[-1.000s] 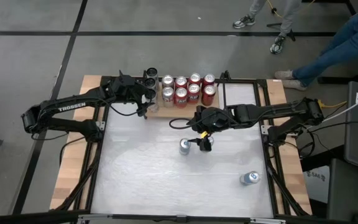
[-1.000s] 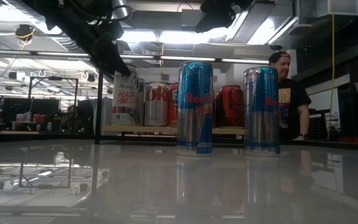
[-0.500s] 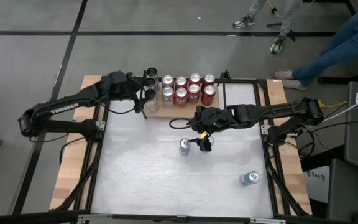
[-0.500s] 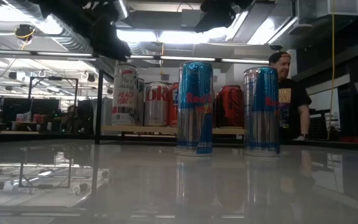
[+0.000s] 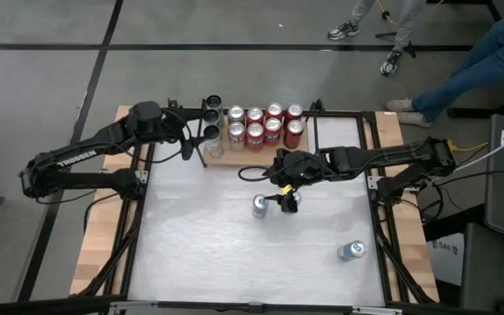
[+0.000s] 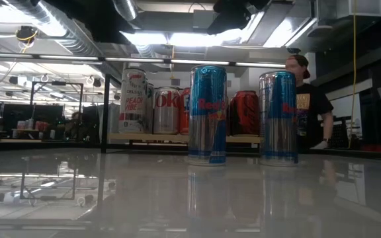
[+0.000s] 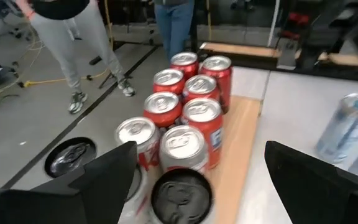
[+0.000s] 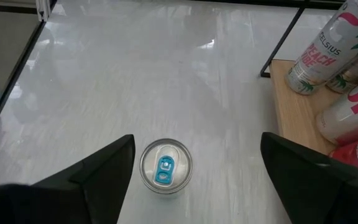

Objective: Place canned beverage on shelf
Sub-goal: Put the white and blue soda can on the shelf aligned with other red soda can

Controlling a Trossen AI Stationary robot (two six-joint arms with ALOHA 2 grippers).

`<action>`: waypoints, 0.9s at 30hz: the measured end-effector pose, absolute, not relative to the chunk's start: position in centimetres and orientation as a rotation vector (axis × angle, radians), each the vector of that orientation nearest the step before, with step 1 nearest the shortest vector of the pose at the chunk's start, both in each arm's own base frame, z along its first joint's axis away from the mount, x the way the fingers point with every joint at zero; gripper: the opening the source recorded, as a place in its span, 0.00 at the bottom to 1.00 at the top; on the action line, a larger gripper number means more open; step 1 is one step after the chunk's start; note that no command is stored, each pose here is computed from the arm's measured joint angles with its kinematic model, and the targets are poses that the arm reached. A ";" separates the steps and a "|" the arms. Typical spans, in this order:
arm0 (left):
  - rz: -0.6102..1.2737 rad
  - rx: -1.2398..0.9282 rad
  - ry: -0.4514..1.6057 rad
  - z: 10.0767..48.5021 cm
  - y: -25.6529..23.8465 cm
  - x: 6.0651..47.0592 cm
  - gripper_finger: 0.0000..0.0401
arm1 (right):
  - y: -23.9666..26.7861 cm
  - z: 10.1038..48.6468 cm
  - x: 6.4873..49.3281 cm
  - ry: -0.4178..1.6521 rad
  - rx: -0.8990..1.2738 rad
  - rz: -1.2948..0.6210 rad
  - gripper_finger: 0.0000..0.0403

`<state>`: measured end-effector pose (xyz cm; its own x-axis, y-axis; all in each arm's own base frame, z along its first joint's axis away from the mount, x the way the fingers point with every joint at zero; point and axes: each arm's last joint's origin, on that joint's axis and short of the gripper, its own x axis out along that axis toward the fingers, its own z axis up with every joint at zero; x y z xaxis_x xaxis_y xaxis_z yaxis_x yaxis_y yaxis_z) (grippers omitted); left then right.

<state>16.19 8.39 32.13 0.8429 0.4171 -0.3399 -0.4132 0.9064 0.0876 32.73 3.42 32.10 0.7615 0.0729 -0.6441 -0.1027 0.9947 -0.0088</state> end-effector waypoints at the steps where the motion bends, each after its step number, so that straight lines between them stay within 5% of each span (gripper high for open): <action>1: 0.426 0.001 0.351 32.2 8.1 16.1 0.86 | 3.4 32.1 32.7 0.699 -0.044 0.096 0.84; 18: 0.232 -0.053 0.324 32.4 5.1 17.0 0.86 | 3.7 32.1 32.7 0.704 0.061 0.131 0.84; 27: 0.187 -0.052 0.325 32.4 4.3 17.3 0.86 | 5.5 32.5 32.8 0.640 -0.060 0.209 0.84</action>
<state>17.25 4.25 32.44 0.9306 0.1745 -0.3218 -0.1912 0.9813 -0.0208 32.78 5.55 32.54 0.7820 0.1748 -0.5983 -0.2117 0.9773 0.0087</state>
